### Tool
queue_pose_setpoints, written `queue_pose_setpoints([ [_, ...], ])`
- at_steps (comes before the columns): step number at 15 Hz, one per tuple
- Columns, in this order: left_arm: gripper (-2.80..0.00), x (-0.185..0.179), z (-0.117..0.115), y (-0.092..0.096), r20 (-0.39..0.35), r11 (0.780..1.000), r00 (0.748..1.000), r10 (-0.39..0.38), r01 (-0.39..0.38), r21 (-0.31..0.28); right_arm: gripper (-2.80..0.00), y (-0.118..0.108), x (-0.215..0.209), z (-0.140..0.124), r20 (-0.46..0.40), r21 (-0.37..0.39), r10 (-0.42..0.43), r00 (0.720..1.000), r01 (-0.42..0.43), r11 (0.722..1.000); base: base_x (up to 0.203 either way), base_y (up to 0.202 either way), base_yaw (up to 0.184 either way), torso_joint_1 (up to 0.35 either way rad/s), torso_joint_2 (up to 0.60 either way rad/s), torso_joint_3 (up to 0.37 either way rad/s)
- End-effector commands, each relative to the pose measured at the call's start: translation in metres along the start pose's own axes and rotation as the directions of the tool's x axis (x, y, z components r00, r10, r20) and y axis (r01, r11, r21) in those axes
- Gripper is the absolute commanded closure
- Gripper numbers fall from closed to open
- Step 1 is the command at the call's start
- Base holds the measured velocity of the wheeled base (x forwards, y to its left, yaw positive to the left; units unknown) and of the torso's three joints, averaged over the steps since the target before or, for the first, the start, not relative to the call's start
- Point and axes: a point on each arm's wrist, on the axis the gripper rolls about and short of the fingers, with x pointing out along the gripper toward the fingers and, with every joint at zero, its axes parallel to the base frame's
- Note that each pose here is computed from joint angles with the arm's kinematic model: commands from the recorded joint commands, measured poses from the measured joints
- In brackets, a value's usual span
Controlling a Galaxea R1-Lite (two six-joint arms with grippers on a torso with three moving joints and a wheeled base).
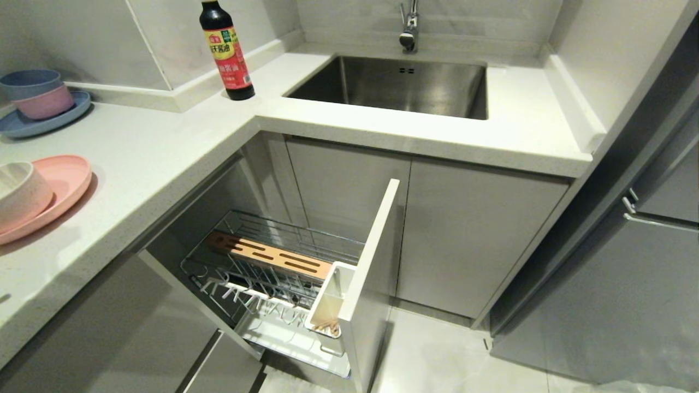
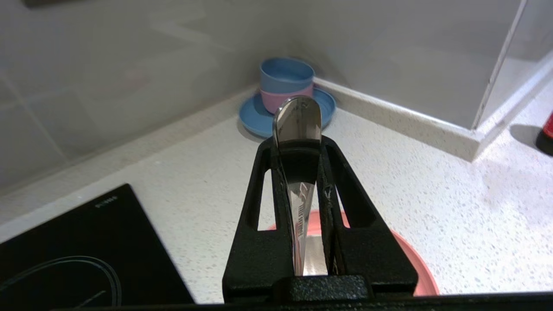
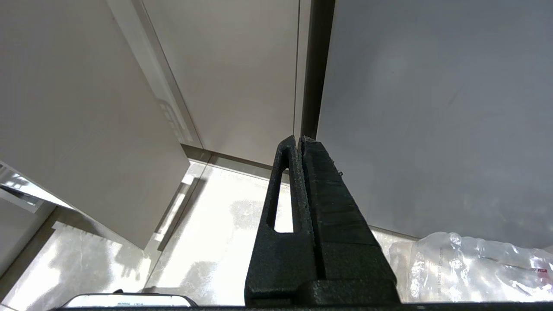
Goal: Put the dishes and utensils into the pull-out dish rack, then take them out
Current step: Take the spoon out of the cupboard
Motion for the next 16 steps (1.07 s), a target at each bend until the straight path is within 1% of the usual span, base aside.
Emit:
queue_pose_setpoints([
  [1,0.0,0.01,-0.009,0.001,-0.029,1.0,1.0,-0.009,0.009,-0.003,0.0,0.0,0.0,0.0,0.001,0.0,0.001,1.0,-0.001,1.0,0.0,0.0,0.0,0.0,0.0,0.0],
  [5,0.0,0.021,-0.018,-0.001,-0.054,0.999,0.998,-0.029,0.028,-0.019,0.0,0.0,0.0,0.0,-0.001,0.0,0.0,1.0,0.0,1.0,0.0,0.0,0.0,0.0,0.0,0.0],
  [9,0.0,0.026,-0.026,-0.002,-0.083,0.998,0.996,-0.041,0.038,-0.041,0.0,0.0,0.0,0.0,0.001,0.0,0.001,1.0,-0.001,1.0,0.0,0.0,0.0,0.0,0.0,0.0],
  [11,0.0,0.025,-0.03,-0.002,-0.112,0.998,0.993,-0.046,0.042,-0.041,0.0,0.0,0.0,0.0,0.001,0.0,0.0,1.0,0.0,1.0,0.0,0.0,0.0,0.0,0.0,0.0],
  [13,0.0,0.022,-0.034,-0.003,-0.156,0.998,0.986,-0.052,0.046,-0.042,0.0,0.0,0.0,0.0,-0.001,0.0,0.0,1.0,0.0,1.0,0.0,0.0,0.0,0.0,0.0,0.0],
  [15,0.0,0.017,-0.034,-0.005,-0.187,0.996,0.978,-0.088,0.08,-0.048,0.0,0.0,0.0,0.0,0.001,0.0,0.001,1.0,-0.001,1.0,0.0,0.0,0.0,0.0,0.0,0.0],
  [16,0.0,0.016,-0.033,-0.006,-0.188,0.995,0.978,-0.094,0.087,-0.048,0.0,0.0,0.0,0.0,0.0,0.0,0.001,1.0,-0.001,1.0,0.0,0.0,0.0,0.0,0.0,0.0],
])
